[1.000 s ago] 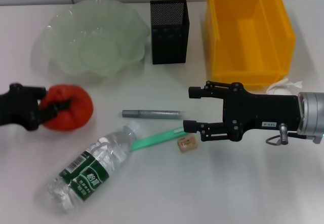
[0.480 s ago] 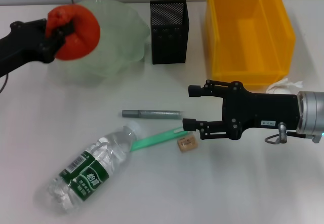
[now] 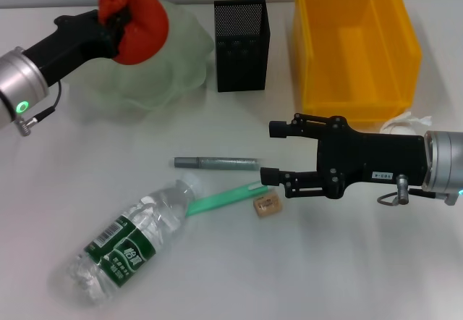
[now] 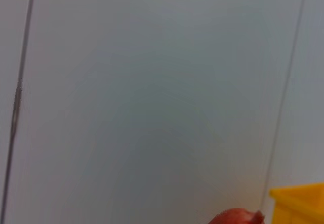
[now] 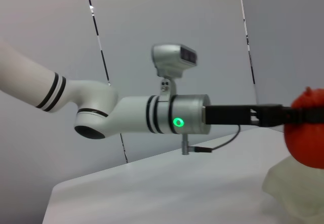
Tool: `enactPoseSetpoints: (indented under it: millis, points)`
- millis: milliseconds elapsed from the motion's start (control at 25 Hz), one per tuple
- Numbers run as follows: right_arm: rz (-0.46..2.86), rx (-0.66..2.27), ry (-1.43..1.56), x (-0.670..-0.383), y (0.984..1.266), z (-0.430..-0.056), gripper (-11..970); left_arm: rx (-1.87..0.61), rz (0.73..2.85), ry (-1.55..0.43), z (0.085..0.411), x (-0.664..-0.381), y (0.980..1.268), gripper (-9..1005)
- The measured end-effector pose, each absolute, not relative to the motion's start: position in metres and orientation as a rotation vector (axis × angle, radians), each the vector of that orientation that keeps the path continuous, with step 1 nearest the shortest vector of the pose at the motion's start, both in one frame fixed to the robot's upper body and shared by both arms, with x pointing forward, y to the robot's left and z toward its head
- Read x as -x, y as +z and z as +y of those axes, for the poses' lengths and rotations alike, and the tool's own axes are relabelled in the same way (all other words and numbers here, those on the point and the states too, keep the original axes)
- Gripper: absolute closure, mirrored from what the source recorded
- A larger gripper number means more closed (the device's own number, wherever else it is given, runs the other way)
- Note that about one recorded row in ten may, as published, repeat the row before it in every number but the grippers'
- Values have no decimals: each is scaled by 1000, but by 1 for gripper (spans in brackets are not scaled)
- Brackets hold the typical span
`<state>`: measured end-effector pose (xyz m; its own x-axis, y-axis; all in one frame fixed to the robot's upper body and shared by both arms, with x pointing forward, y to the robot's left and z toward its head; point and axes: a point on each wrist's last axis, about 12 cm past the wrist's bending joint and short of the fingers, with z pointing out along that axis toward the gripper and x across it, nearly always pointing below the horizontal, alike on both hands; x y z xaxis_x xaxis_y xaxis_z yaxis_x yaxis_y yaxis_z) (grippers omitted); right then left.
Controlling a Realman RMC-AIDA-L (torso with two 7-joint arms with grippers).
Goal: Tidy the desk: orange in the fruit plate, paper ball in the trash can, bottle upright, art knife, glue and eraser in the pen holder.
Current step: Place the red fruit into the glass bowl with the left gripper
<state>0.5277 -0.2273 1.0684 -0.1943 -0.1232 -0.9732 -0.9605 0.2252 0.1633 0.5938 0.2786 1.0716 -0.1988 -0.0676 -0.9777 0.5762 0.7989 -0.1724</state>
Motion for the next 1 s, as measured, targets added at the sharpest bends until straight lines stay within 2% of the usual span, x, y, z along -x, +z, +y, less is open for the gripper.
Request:
enactPoseSetpoints:
  millis: [280, 600, 1000]
  points:
    - [1546, 1057, 1105, -527, 1068, -227, 147, -396, 1715, -579, 267, -602, 1067, 940]
    - [1545, 1055, 1110, -528, 1069, -227, 147, -400, 1725, -561, 261, -608, 1066, 840]
    - [1544, 1056, 1106, -528, 1069, -227, 148, -381, 1720, -564, 260, -609, 1067, 624]
